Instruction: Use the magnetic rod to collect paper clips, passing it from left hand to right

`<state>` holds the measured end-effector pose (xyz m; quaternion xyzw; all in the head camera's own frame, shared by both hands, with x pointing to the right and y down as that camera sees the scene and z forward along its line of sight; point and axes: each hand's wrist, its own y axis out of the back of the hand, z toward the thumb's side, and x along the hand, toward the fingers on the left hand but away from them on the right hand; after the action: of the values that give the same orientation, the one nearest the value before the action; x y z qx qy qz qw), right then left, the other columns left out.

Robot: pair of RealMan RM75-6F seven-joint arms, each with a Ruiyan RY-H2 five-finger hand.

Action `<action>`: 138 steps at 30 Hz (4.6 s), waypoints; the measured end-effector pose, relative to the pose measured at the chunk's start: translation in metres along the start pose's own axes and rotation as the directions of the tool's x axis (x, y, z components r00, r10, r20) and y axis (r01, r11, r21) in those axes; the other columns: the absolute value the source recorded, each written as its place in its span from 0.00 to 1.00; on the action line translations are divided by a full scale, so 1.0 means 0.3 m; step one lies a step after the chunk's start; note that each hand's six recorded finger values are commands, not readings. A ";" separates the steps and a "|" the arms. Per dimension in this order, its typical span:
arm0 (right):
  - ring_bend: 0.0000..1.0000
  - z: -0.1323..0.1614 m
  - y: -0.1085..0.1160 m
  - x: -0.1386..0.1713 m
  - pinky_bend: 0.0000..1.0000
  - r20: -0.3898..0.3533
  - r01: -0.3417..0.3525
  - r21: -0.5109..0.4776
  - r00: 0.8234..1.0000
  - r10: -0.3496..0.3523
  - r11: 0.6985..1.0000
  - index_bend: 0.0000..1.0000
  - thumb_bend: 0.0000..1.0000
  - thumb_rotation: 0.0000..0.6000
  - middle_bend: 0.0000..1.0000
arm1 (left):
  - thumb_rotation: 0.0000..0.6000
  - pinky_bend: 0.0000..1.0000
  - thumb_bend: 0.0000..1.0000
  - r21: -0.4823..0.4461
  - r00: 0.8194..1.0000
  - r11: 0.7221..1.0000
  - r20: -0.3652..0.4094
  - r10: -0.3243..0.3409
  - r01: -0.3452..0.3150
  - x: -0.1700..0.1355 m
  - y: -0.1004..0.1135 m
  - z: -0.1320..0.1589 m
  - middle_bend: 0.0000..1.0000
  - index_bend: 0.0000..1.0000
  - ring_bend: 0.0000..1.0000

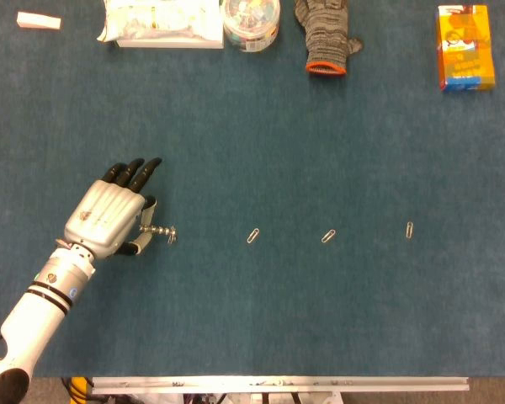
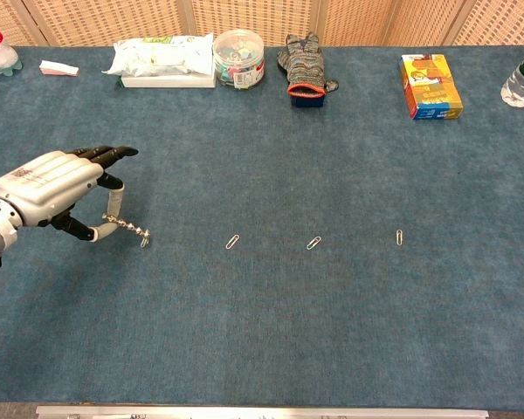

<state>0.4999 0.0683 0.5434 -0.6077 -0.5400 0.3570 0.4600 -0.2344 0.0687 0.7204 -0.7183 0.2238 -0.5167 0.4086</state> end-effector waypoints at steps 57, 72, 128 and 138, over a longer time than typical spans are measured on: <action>0.12 -0.141 0.199 0.189 0.29 0.136 0.191 -0.028 0.973 -0.185 0.981 0.24 0.14 1.00 0.14 | 1.00 0.11 0.33 0.023 0.980 1.000 0.201 -0.007 0.002 0.475 0.178 0.489 0.04 0.65 0.00; 0.12 -0.128 0.181 0.181 0.29 0.119 0.168 -0.032 0.979 -0.163 0.985 0.24 0.14 1.00 0.14 | 1.00 0.11 0.33 -0.012 0.977 0.999 0.209 0.035 -0.033 0.509 0.244 0.540 0.04 0.66 0.00; 0.11 -0.023 -0.033 -0.014 0.29 0.019 -0.033 0.013 0.999 0.033 0.999 0.24 0.14 1.00 0.14 | 1.00 0.11 0.09 0.168 0.958 0.954 -0.105 0.268 -0.249 -0.045 0.351 -0.006 0.04 0.19 0.00; 0.11 0.004 -0.099 -0.063 0.29 0.005 -0.088 0.026 0.996 0.088 0.996 0.24 0.14 1.00 0.14 | 1.00 0.11 0.09 0.248 0.926 0.928 -0.187 0.328 -0.279 -0.252 0.314 -0.149 0.04 0.23 0.00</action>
<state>0.4860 0.0497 0.5699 -0.6242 -0.5090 0.3849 0.4507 -0.2939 0.0557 0.6071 -0.5626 0.3203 -0.5460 0.5318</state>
